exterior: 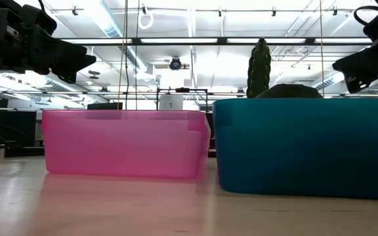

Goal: Pick & Place hat
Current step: Put the top blue cap into the red bin

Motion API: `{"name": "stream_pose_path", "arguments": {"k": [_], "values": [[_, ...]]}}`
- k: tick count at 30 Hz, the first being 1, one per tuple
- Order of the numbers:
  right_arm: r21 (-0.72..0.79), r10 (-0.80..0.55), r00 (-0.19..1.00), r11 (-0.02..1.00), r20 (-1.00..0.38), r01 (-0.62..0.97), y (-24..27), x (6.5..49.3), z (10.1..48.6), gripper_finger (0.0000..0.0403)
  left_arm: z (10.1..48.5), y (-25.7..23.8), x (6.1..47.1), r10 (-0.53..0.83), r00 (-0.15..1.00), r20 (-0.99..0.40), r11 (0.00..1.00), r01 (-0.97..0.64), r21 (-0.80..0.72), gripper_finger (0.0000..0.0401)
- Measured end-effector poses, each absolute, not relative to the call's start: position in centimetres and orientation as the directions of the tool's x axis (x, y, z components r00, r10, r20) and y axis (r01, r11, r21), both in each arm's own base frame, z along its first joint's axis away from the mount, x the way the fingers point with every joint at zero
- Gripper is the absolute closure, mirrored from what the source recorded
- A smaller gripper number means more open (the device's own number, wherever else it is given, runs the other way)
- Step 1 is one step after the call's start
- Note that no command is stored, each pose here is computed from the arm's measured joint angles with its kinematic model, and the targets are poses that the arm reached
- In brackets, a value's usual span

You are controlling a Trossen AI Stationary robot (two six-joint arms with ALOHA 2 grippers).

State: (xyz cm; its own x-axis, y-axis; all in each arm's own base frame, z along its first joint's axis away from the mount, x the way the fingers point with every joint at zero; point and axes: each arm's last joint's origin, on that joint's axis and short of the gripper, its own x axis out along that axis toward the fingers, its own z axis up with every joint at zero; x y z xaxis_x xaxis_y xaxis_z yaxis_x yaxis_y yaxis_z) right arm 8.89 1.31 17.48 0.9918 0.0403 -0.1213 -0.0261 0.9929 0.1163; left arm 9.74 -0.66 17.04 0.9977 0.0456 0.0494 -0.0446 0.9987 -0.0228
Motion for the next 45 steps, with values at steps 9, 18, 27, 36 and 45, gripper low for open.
{"name": "stream_pose_path", "arguments": {"k": [9, 18, 27, 36, 45], "values": [[0.071, 0.009, 0.992, 0.997, -0.126, 0.000, 1.22, 8.89, 17.43, 0.0367, 17.10, -0.65, 9.74, 0.047, 0.997, 0.056, 0.999, -0.046, -0.024, 0.0229], [0.065, 0.010, 0.992, 0.998, -0.125, -0.002, 1.22, 8.89, 17.43, 0.0367, 17.14, -0.65, 9.74, 0.047, 0.997, 0.061, 0.999, -0.045, -0.025, 0.0229], [0.068, 0.010, 0.992, 0.998, -0.125, -0.001, 1.22, 8.89, 17.44, 0.0367, 17.18, -0.66, 9.74, 0.045, 0.997, 0.065, 0.916, -0.016, -0.401, 0.0229], [0.068, 0.010, 0.992, 0.998, -0.125, -0.002, 1.22, 8.89, 17.44, 0.0367, 17.56, -0.66, 9.70, 0.046, 0.994, 0.104, 0.895, 0.005, -0.446, 0.0229], [0.068, 0.010, 0.992, 0.998, -0.125, -0.002, 1.22, 8.89, 17.44, 0.0367, 17.57, -0.66, 9.70, 0.046, 0.994, 0.104, 0.809, 0.024, -0.588, 0.0229]]}}
